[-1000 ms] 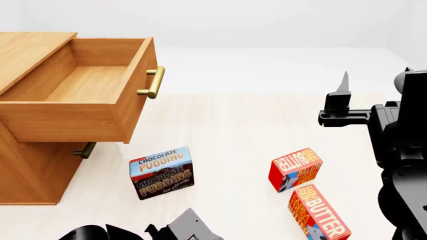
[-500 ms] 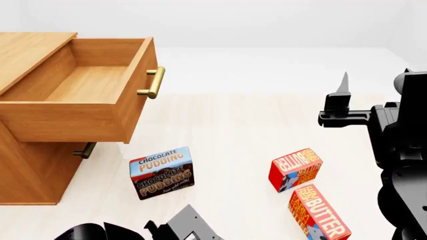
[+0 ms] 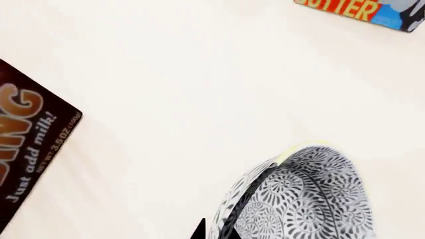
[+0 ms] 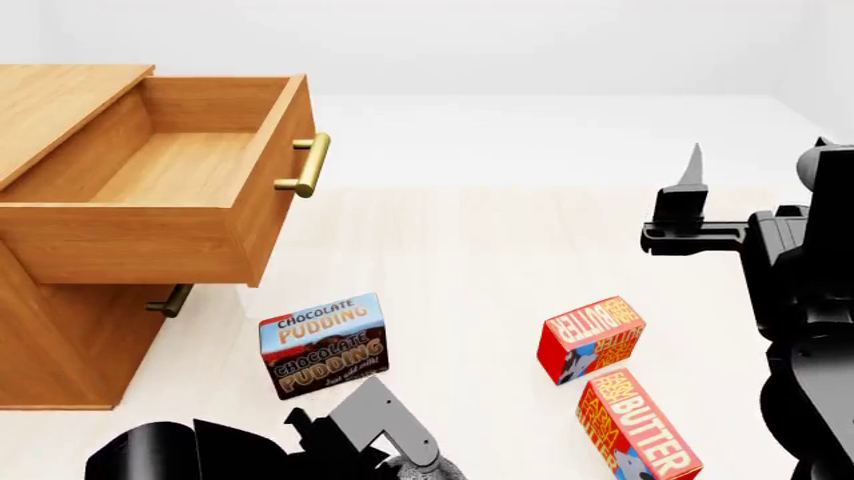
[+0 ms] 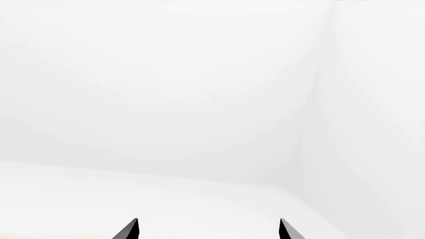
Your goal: Put the bowl in the top drawer of the cabinet.
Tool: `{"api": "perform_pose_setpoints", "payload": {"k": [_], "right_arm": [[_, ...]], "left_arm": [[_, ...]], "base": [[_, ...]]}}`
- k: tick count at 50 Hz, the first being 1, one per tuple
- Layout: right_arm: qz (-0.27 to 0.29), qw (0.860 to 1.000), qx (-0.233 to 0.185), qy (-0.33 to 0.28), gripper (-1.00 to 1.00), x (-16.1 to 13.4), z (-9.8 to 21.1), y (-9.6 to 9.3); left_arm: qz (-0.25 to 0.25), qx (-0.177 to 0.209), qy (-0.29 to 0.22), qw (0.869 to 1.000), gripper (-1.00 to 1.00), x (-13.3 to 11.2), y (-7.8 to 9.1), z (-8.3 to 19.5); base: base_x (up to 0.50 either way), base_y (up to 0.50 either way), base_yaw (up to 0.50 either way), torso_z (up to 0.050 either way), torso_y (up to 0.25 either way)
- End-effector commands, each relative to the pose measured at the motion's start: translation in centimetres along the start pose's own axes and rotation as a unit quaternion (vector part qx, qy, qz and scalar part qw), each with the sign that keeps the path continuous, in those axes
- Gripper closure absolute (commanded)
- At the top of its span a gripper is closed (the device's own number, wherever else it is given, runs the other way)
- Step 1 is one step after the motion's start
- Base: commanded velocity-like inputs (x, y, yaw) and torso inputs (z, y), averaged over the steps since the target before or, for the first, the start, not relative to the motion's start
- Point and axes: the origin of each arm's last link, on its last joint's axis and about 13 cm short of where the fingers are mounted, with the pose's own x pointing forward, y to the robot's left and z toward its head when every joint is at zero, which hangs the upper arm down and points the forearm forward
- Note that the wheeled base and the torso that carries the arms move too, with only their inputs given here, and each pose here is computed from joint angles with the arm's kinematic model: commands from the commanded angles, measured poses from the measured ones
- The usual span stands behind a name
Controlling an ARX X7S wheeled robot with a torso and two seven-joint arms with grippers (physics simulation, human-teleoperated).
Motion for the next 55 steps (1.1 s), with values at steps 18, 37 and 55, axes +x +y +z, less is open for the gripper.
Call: {"api": "perform_pose_setpoints", "payload": {"k": [18,37,55], "right_arm": [[-0.003,1.0,0.003,-0.007,-1.0,-0.2,0.6,-0.3],[-0.006,1.0,0.005,-0.009,-1.0,-0.4,0.6,-0.5],[-0.012,1.0,0.011,-0.014,-1.0,-0.8,0.9,-0.9]], "left_arm": [[0.035,0.015,-0.039,0.999,1.0,-0.9,0.3,2.2],[0.056,0.05,-0.097,0.992,1.0,-2.4,-0.1,5.9],[0.093,0.067,-0.166,0.98,1.0,-3.7,-0.2,10.9]], "base": [[0.0,0.0,0.0,0.0,0.0],[0.0,0.0,0.0,0.0,0.0],[0.0,0.0,0.0,0.0,0.0]]}}
